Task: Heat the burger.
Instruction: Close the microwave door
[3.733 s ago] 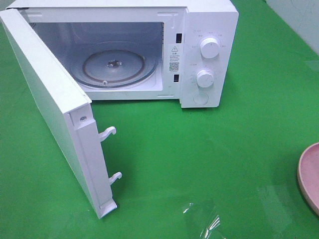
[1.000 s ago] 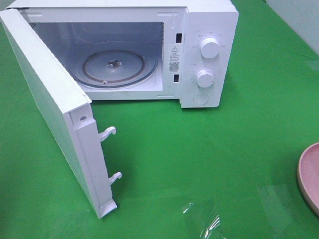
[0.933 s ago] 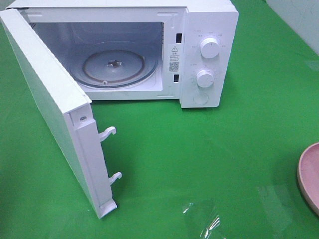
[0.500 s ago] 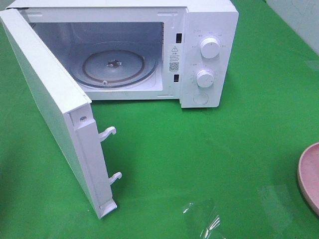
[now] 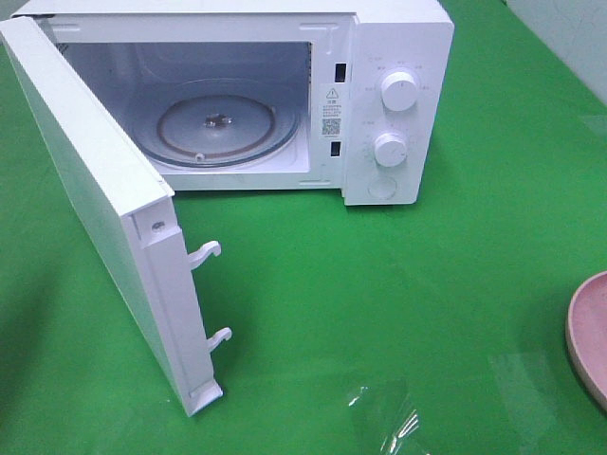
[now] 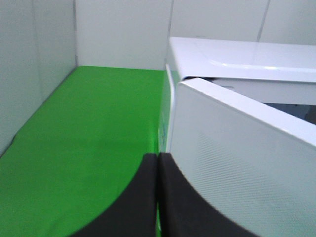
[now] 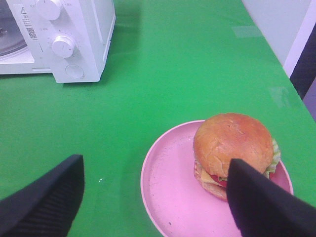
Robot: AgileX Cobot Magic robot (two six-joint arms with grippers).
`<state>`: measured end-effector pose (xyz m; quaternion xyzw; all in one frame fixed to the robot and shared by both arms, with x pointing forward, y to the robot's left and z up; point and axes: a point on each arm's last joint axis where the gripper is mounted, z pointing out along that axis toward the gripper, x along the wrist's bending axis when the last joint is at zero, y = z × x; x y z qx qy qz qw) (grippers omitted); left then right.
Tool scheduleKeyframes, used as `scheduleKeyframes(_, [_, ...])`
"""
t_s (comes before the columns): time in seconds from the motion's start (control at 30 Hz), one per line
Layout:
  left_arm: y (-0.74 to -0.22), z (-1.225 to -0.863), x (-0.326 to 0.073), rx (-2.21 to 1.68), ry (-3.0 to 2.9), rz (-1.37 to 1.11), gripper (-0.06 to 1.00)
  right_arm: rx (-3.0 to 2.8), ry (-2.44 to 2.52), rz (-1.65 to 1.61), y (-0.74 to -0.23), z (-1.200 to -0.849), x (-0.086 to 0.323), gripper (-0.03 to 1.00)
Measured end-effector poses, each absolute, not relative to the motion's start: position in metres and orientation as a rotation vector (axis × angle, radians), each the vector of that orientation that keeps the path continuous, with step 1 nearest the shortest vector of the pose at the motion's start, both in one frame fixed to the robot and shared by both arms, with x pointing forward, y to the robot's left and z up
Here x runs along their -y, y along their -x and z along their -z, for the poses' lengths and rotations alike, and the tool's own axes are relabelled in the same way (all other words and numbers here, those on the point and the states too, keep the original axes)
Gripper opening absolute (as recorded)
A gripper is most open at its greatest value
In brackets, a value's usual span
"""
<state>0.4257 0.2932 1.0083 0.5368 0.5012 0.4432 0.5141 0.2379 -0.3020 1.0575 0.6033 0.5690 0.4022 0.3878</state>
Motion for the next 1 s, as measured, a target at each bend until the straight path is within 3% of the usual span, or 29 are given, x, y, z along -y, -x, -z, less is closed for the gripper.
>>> scheduleKeyframes(0.57, [-0.454, -0.951, -0.251, -1.151, -1.5, -0.78, 0.0, -1.448, -1.535, -1.023, -0.238, -1.058, 0.302, 0.77])
scheduleKeyframes(1.0, [-0.47, -0.943, -0.225, -1.114, -1.543, -0.73, 0.0, -1.447, -1.535, -1.022, -0.238, -1.058, 0.302, 0.77])
